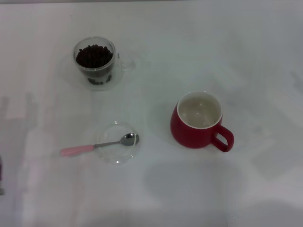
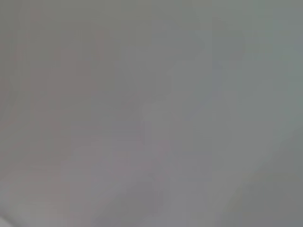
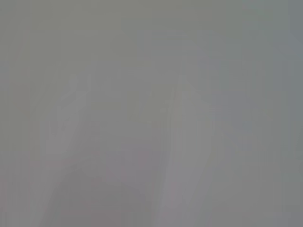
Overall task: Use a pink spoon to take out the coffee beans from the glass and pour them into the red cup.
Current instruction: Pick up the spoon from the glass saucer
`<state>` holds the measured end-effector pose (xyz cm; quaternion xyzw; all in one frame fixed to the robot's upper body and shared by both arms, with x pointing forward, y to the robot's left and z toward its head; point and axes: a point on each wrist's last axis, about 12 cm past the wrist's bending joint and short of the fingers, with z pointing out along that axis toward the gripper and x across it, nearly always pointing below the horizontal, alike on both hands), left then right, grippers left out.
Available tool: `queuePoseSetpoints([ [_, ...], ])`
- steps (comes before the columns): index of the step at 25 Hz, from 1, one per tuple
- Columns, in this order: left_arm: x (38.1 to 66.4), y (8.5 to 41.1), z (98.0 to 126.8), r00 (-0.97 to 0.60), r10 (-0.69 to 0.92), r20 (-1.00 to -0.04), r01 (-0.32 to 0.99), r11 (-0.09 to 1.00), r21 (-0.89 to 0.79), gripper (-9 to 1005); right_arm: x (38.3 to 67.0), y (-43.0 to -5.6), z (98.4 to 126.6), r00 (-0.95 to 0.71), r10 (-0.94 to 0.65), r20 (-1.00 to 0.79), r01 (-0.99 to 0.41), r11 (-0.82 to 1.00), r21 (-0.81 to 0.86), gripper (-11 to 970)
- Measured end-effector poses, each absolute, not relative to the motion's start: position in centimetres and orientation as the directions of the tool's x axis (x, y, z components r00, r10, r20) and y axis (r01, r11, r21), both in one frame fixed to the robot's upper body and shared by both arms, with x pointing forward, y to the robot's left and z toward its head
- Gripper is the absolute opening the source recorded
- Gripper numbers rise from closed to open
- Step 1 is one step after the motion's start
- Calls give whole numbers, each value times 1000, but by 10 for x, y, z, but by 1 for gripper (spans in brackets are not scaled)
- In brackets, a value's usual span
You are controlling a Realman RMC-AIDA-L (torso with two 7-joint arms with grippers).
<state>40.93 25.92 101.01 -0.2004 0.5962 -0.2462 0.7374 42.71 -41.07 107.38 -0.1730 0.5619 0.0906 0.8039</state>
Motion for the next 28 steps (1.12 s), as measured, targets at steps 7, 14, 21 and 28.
queuePoseSetpoints([
  [7, 399, 218, 1010, 53, -750, -660, 125, 661, -740, 699, 439, -443, 1092, 373, -128, -919, -241, 943, -229, 875],
  [14, 373, 204, 1005, -3, -826, -564, 42, 564, -825, 700, 453, -467, 1109, 404, -188, -895, -117, 960, -254, 875],
  [21, 344, 202, 999, -24, -859, -512, -43, 512, -858, 699, 468, -473, 1114, 396, -233, -888, -40, 962, -271, 875],
  [28, 335, 196, 989, -117, -888, -444, -92, 455, -886, 699, 465, -475, 1114, 402, -254, -880, 5, 962, -275, 874],
])
